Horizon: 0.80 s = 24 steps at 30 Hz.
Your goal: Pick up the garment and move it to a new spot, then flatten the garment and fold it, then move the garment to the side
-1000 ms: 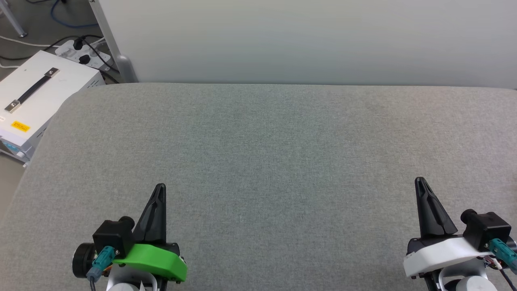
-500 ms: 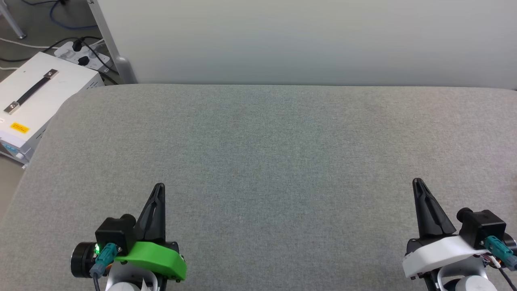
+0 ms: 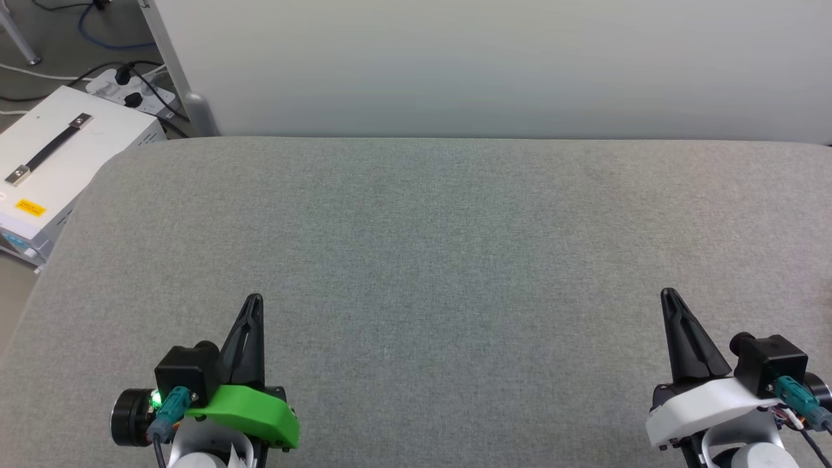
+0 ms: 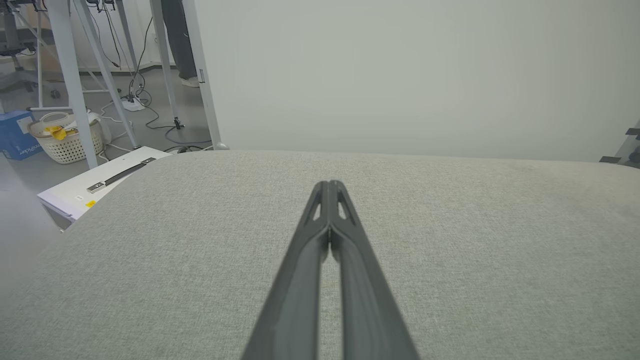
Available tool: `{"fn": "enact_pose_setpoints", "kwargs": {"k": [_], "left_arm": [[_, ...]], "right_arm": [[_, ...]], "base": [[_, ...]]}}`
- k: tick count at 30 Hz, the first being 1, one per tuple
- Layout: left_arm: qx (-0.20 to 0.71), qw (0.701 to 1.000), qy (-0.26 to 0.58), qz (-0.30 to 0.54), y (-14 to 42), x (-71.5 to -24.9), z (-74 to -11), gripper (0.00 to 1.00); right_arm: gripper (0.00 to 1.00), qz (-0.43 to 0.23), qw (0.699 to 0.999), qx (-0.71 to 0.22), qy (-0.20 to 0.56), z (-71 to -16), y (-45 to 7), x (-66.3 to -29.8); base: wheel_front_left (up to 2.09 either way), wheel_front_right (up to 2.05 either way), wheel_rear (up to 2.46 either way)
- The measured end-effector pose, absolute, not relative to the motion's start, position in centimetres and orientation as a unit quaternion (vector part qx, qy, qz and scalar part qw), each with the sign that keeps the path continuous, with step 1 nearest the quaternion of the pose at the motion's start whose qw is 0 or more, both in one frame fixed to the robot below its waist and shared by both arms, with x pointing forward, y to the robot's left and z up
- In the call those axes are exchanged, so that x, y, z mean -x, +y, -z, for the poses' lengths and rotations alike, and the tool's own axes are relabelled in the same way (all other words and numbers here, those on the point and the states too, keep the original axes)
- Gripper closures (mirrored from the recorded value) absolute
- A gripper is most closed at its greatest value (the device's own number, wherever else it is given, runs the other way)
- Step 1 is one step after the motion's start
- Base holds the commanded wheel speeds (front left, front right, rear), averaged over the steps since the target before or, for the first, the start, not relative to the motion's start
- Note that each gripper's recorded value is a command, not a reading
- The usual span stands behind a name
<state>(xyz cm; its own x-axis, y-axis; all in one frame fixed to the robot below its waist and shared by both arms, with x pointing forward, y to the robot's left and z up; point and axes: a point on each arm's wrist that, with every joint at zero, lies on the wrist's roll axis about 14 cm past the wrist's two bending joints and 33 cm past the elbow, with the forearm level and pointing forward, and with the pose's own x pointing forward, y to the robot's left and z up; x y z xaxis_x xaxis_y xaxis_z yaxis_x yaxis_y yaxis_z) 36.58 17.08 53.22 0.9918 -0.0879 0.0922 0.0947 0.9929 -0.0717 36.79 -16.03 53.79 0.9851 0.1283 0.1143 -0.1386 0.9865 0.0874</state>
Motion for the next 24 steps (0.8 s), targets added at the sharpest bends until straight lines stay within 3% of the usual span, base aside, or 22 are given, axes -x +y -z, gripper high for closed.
{"fn": "enact_pose_setpoints", "kwargs": {"k": [24], "left_arm": [[0.020, 0.999, -0.032, 0.035, 17.14, -36.74, -53.29, 1.00]], "right_arm": [[1.00, -0.068, 0.997, -0.025, -0.036, -53.53, -15.98, -36.72]], "base": [[0.00, 0.00, 0.00]]}}
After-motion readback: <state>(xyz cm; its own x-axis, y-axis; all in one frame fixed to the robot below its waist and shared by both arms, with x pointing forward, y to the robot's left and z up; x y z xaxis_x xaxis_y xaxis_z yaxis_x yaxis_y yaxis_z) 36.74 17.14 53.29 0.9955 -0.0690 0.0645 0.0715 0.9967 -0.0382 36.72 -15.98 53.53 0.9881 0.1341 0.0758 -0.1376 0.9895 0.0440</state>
